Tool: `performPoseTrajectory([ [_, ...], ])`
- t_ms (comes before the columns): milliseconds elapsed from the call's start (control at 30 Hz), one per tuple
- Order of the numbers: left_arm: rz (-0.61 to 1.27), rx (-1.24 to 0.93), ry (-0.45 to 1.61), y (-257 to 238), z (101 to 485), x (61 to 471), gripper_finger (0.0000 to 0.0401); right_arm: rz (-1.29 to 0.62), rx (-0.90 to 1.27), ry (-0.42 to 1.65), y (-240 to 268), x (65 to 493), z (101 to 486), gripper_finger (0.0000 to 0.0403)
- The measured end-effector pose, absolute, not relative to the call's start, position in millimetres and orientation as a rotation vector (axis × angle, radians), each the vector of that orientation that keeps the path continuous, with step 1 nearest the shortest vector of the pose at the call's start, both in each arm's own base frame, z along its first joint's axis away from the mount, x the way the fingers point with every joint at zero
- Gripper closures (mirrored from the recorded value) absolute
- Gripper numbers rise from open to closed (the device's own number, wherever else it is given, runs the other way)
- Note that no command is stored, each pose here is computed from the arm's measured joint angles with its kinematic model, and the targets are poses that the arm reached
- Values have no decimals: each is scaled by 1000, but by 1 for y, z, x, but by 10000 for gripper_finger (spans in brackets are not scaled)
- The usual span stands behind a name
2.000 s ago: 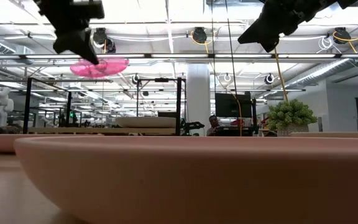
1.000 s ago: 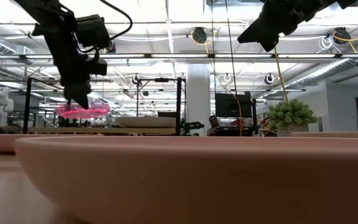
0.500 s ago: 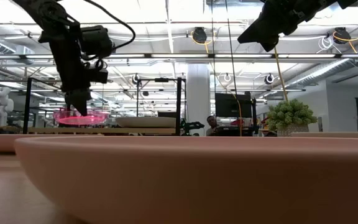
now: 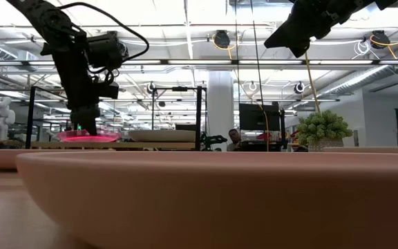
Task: Place and stack plates onto a shelf
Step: Put the bottom pink transparent plate on the shelf, then stack the gray plate on top of the blue plate on the shelf
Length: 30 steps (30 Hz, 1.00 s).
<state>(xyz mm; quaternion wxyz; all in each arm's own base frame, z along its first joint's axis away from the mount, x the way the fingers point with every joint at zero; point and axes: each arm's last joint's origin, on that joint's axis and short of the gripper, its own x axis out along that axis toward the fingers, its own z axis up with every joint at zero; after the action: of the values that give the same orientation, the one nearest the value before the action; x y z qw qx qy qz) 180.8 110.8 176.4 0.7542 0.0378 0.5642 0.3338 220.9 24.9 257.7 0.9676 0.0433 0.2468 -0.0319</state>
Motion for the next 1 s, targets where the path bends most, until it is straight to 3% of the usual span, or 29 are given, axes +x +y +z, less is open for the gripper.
performPoseTrajectory([
  [167,734,82,1215,111,177,182,334,-64,87,499,25,221,258,403],
  [667,759,-24,1122,104,183,183,273,-64,87,499,25,221,258,403],
  [1000,659,-42,899,63,214,184,267,-71,119,498,25,221,258,403],
])
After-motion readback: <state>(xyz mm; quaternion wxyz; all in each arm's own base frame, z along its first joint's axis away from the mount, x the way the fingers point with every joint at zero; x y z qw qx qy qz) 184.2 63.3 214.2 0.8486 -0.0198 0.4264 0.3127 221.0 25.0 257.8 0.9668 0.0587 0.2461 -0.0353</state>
